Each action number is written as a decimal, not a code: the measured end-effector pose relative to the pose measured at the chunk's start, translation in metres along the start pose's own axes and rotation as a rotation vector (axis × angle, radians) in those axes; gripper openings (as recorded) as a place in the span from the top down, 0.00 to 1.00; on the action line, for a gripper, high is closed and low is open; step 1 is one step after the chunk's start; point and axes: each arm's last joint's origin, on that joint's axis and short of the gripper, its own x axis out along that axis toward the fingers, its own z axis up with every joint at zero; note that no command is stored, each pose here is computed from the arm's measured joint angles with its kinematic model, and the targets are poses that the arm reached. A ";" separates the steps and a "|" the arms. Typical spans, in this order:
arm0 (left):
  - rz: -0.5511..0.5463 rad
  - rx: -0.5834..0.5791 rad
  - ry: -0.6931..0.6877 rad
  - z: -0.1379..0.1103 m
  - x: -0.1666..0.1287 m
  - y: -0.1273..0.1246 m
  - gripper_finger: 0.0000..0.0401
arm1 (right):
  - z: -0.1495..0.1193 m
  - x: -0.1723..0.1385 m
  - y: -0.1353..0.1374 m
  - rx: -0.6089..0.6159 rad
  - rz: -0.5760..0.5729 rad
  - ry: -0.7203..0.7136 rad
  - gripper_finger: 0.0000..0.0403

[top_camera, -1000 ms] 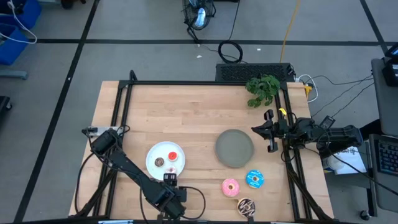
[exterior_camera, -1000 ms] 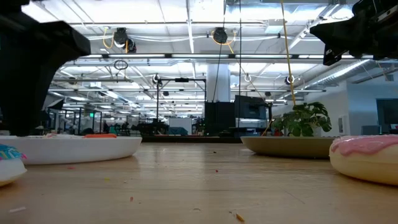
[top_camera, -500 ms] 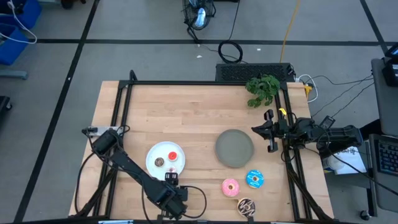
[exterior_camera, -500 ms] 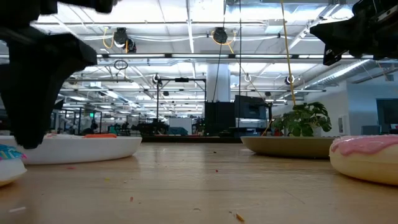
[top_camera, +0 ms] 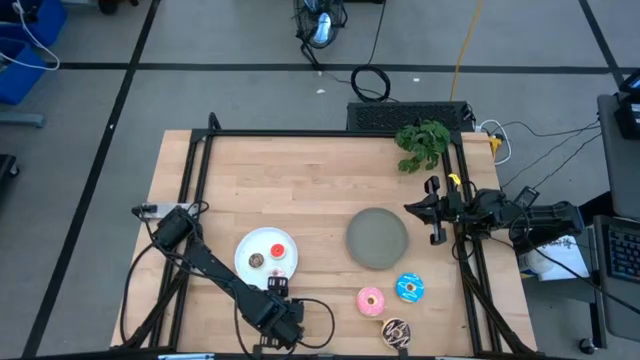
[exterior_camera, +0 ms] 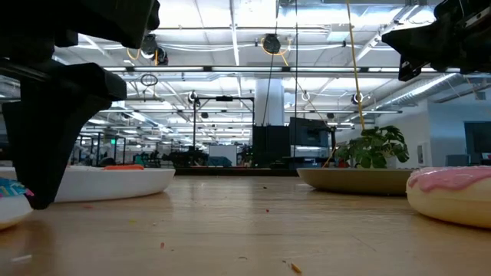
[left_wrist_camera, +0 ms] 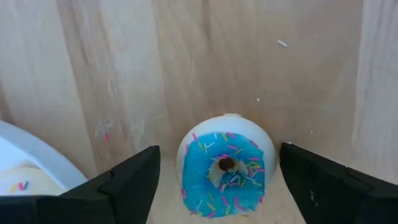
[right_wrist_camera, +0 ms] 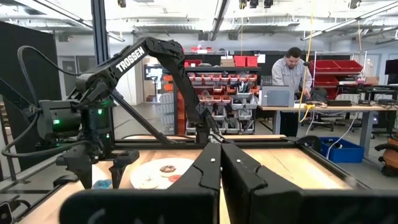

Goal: Pick & Place donuts
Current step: Put the small blue donut on the white plate

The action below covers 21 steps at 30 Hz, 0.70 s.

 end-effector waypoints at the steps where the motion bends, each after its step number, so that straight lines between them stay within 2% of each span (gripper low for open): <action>1: -0.004 0.002 0.000 0.000 0.001 -0.001 0.20 | 0.000 0.000 0.000 0.000 0.000 0.001 1.00; 12: -0.024 -0.022 0.015 0.000 0.002 -0.002 0.55 | 0.000 0.000 0.000 0.000 0.000 0.000 1.00; 16: 0.000 -0.026 0.014 0.003 -0.002 -0.002 0.58 | 0.000 0.000 0.000 0.000 0.000 0.000 1.00; 21: 0.055 -0.038 0.002 0.010 -0.015 0.001 0.55 | 0.000 0.000 0.000 0.000 0.000 0.001 1.00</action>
